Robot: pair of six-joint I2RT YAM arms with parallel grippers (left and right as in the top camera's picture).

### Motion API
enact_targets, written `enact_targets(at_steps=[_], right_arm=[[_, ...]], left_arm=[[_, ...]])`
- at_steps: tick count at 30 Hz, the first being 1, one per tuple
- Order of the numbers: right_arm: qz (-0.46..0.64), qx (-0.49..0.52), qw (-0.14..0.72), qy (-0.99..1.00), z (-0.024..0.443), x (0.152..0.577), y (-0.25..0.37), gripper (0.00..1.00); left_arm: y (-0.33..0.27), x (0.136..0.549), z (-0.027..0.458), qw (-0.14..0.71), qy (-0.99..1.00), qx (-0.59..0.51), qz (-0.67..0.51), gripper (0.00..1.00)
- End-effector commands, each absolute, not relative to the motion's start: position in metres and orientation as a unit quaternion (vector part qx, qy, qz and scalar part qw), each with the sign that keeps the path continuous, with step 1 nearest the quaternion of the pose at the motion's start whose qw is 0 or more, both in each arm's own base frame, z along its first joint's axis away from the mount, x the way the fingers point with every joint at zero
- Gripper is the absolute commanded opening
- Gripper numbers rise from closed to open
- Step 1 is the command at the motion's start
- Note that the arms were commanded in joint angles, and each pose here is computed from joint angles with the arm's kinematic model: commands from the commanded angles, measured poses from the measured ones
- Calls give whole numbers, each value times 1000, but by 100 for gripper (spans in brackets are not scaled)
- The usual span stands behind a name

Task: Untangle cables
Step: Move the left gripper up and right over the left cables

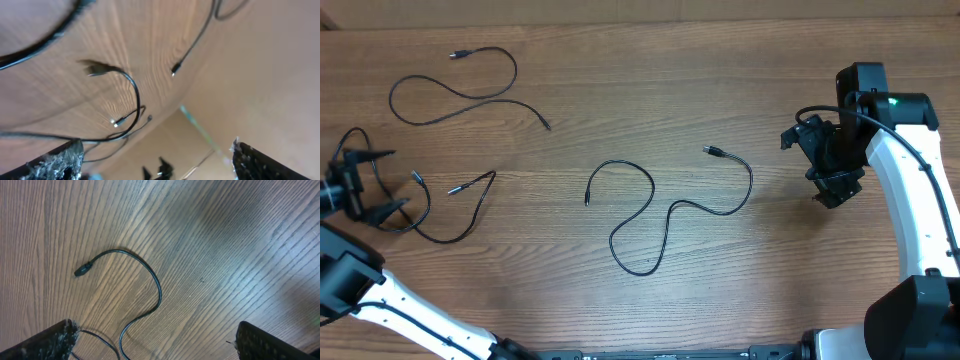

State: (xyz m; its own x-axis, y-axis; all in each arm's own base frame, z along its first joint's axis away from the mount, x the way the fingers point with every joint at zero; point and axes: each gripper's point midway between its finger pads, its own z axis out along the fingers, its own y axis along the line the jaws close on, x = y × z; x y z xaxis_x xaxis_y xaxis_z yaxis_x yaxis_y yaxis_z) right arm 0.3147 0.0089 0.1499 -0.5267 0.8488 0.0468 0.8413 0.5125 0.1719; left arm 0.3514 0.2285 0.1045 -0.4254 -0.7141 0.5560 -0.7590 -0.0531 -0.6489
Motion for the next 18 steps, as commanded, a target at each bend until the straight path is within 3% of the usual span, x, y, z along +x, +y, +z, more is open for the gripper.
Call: enact_targets(at_steps=[1, 13, 18], right_arm=[[91, 484, 34, 870, 157, 318, 8, 100], [91, 484, 34, 870, 157, 318, 8, 100], [91, 484, 34, 870, 157, 318, 8, 100]], left_arm=[[198, 372, 115, -8, -741, 447, 502, 93], [80, 409, 147, -4, -860, 249, 445, 78], [75, 392, 160, 1, -941, 239, 241, 78]])
